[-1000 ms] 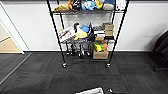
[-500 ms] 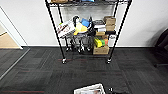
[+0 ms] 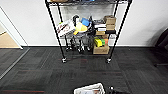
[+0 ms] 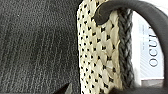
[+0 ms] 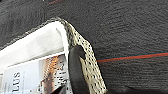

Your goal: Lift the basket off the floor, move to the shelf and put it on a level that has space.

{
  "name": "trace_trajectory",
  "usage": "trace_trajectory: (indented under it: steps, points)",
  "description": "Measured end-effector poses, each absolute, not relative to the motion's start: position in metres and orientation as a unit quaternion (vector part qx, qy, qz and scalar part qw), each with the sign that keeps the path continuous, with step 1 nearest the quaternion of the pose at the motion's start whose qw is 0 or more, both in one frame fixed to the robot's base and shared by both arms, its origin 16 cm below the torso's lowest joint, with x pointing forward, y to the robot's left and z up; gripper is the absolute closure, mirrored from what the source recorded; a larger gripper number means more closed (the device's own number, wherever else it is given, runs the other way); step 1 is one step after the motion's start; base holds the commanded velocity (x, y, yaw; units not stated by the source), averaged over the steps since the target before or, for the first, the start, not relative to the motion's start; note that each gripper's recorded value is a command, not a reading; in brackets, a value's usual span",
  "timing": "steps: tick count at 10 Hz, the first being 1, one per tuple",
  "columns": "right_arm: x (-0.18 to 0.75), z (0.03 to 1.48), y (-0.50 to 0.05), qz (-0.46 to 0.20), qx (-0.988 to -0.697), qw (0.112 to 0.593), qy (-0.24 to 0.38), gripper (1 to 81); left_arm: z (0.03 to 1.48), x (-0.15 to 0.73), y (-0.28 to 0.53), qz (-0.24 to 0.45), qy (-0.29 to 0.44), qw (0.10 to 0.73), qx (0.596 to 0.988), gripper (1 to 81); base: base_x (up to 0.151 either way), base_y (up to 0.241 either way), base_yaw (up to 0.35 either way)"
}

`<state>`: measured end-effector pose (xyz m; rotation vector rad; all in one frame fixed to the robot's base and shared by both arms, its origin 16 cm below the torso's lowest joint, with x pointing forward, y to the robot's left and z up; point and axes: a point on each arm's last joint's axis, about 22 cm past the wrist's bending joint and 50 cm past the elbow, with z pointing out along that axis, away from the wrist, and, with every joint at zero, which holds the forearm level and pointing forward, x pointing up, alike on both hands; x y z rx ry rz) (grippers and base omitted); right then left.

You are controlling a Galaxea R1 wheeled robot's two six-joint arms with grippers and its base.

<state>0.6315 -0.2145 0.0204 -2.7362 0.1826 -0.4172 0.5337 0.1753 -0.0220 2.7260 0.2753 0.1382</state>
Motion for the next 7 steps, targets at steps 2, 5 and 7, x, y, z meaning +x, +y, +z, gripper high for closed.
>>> trace_trajectory:
  steps: [2,5,7]
  points:
    - [0.639,0.023,-0.211,-0.166,-0.966,0.188,0.069,1.0,-0.020,0.549,0.177,0.082,0.104,0.198,0.971,1.0,0.000,0.000,0.000]
    - [0.636,0.022,-0.207,-0.173,-0.962,0.195,0.084,1.0,-0.017,0.561,0.175,0.106,0.109,0.199,0.968,1.0,0.000,0.000,0.000]
    - [0.622,0.015,-0.205,-0.163,-0.963,0.195,0.086,1.0,-0.016,0.562,0.165,0.109,0.108,0.205,0.967,1.0,0.000,0.000,0.000]
